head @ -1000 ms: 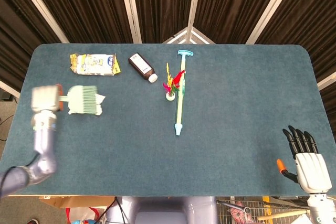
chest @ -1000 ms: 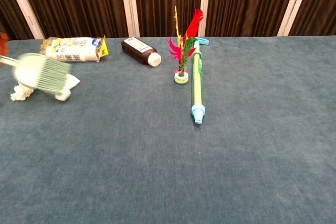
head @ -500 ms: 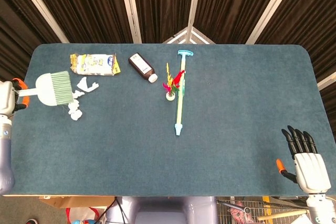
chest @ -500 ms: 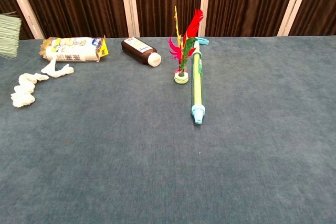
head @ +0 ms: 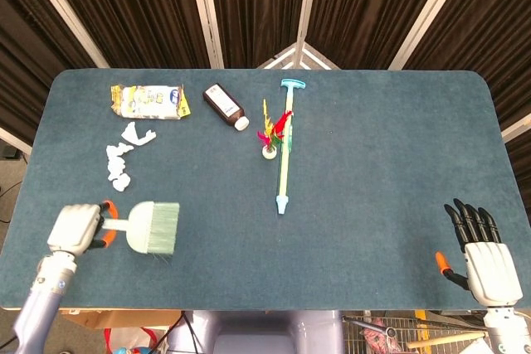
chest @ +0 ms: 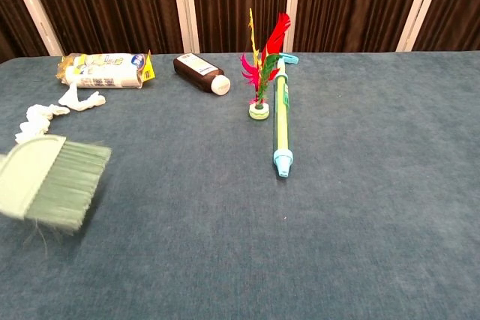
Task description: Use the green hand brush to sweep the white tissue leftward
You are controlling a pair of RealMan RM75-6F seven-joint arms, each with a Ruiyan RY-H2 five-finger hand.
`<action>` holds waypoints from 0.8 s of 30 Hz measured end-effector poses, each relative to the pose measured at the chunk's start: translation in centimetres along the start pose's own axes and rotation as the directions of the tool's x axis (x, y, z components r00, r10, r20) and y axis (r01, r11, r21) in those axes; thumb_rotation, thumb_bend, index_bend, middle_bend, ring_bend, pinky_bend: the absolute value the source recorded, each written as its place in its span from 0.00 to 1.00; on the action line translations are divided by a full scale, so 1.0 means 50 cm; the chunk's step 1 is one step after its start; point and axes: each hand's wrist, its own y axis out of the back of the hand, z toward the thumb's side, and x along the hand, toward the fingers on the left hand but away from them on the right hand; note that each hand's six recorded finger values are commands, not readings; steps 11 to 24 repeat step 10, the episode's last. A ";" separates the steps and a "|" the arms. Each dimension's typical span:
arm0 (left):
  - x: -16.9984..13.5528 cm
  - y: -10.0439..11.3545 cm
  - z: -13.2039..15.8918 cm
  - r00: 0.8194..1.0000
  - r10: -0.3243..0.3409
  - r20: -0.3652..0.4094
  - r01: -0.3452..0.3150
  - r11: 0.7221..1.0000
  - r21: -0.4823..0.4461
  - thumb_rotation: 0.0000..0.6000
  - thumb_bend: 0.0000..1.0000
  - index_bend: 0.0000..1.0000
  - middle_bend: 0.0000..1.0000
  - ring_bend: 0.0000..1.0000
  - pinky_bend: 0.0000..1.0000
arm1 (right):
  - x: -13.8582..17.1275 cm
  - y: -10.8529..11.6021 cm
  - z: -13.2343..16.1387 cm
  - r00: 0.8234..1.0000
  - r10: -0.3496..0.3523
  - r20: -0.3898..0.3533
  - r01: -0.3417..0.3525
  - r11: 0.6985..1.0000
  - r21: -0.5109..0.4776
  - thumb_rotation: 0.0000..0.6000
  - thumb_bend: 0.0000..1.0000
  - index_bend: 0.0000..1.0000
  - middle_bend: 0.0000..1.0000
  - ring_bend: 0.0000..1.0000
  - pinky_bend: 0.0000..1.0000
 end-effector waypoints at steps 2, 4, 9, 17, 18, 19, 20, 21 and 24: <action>-0.013 -0.012 -0.004 1.000 -0.027 -0.003 0.027 0.999 0.030 1.00 0.02 0.00 0.04 0.21 0.44 | 0.000 0.000 -0.002 1.000 0.002 0.004 -0.002 1.000 -0.003 1.00 0.38 0.00 0.00 0.00 0.00; -0.028 -0.003 -0.018 0.999 -0.034 -0.015 0.035 0.998 0.044 1.00 0.01 0.00 0.00 0.12 0.37 | -0.001 -0.001 -0.003 1.000 0.004 0.003 -0.004 1.000 -0.006 1.00 0.38 0.00 0.00 0.00 0.00; -0.068 0.040 -0.048 0.999 0.037 -0.014 -0.038 0.999 -0.009 1.00 0.02 0.00 0.00 0.00 0.10 | -0.002 -0.002 -0.004 1.000 0.008 0.003 -0.008 1.000 -0.006 1.00 0.38 0.00 0.00 0.00 0.00; -0.080 0.052 -0.053 0.997 0.074 -0.008 -0.074 0.997 -0.021 1.00 0.02 0.00 0.00 0.00 0.06 | -0.001 -0.003 -0.004 1.000 0.009 0.003 -0.009 1.000 -0.005 1.00 0.38 0.00 0.00 0.00 0.00; -0.080 0.052 -0.053 0.997 0.074 -0.008 -0.074 0.997 -0.021 1.00 0.02 0.00 0.00 0.00 0.06 | -0.001 -0.003 -0.004 1.000 0.009 0.003 -0.009 1.000 -0.005 1.00 0.38 0.00 0.00 0.00 0.00; -0.080 0.052 -0.053 0.997 0.074 -0.008 -0.074 0.997 -0.021 1.00 0.02 0.00 0.00 0.00 0.06 | -0.001 -0.003 -0.004 1.000 0.009 0.003 -0.009 1.000 -0.005 1.00 0.38 0.00 0.00 0.00 0.00; -0.080 0.052 -0.053 0.997 0.074 -0.008 -0.074 0.997 -0.021 1.00 0.02 0.00 0.00 0.00 0.06 | -0.001 -0.003 -0.004 1.000 0.009 0.003 -0.009 1.000 -0.005 1.00 0.38 0.00 0.00 0.00 0.00; -0.080 0.052 -0.053 0.997 0.074 -0.008 -0.074 0.997 -0.021 1.00 0.02 0.00 0.00 0.00 0.06 | -0.001 -0.003 -0.004 1.000 0.009 0.003 -0.009 1.000 -0.005 1.00 0.38 0.00 0.00 0.00 0.00; -0.080 0.052 -0.053 0.997 0.074 -0.008 -0.074 0.997 -0.021 1.00 0.02 0.00 0.00 0.00 0.06 | -0.001 -0.003 -0.004 1.000 0.009 0.003 -0.009 1.000 -0.005 1.00 0.38 0.00 0.00 0.00 0.00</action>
